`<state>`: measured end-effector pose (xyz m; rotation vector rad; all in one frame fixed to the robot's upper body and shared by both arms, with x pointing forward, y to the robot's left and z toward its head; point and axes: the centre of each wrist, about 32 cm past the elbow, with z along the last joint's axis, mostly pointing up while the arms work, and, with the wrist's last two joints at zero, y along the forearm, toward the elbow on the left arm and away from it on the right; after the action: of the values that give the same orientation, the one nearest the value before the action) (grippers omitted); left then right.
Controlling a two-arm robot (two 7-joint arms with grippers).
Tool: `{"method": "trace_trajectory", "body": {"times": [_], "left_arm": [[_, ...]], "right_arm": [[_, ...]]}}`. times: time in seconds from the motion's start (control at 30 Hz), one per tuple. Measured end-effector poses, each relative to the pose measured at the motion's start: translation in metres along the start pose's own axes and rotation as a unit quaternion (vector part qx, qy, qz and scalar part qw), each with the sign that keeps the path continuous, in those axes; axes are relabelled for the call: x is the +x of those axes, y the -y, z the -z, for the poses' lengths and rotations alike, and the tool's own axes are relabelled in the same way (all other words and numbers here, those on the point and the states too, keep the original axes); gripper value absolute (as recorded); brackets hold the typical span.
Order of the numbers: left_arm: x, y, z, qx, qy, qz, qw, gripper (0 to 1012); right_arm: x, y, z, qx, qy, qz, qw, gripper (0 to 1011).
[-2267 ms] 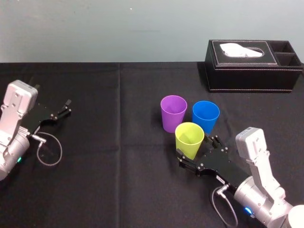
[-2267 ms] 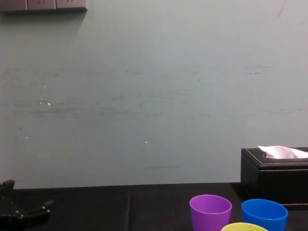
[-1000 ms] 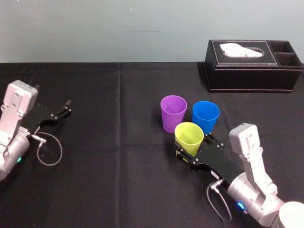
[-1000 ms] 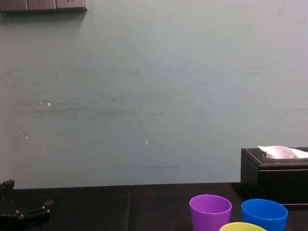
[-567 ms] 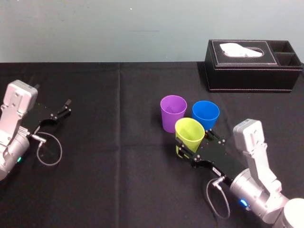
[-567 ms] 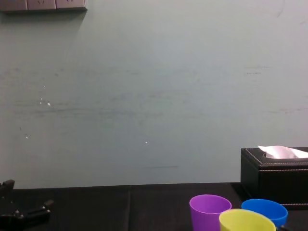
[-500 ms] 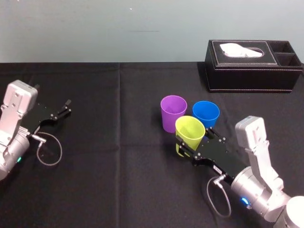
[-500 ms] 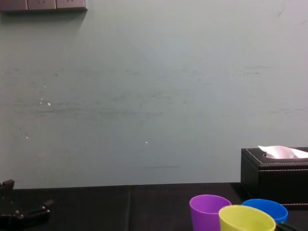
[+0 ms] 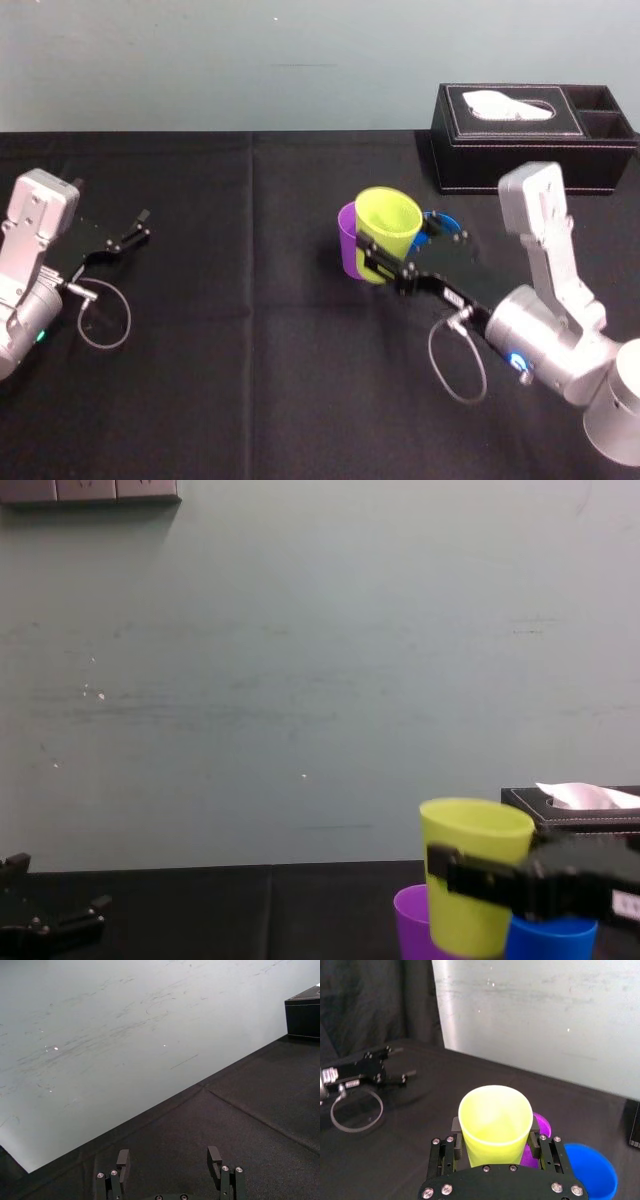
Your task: Stack the three plastic cups sequentially using one hand.
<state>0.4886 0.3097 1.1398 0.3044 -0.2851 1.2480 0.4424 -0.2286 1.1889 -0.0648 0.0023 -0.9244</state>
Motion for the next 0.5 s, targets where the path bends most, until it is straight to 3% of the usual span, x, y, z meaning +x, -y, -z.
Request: {"method": "trace_trajectory", "body": {"times": [0.2,0.5], "left_arm": [[0.0,0.0,0.0,0.0,0.0,0.0,1.0,1011],[0.0,0.0,0.0,0.0,0.0,0.0,1.0,1011]], "right_arm": [[0.0018,-0.02,-0.019,0.012,0.008,0.009,0.9999,731],[0.0036,-0.047,-0.027,0.009,0.011,0.029,0.9995,731]]}}
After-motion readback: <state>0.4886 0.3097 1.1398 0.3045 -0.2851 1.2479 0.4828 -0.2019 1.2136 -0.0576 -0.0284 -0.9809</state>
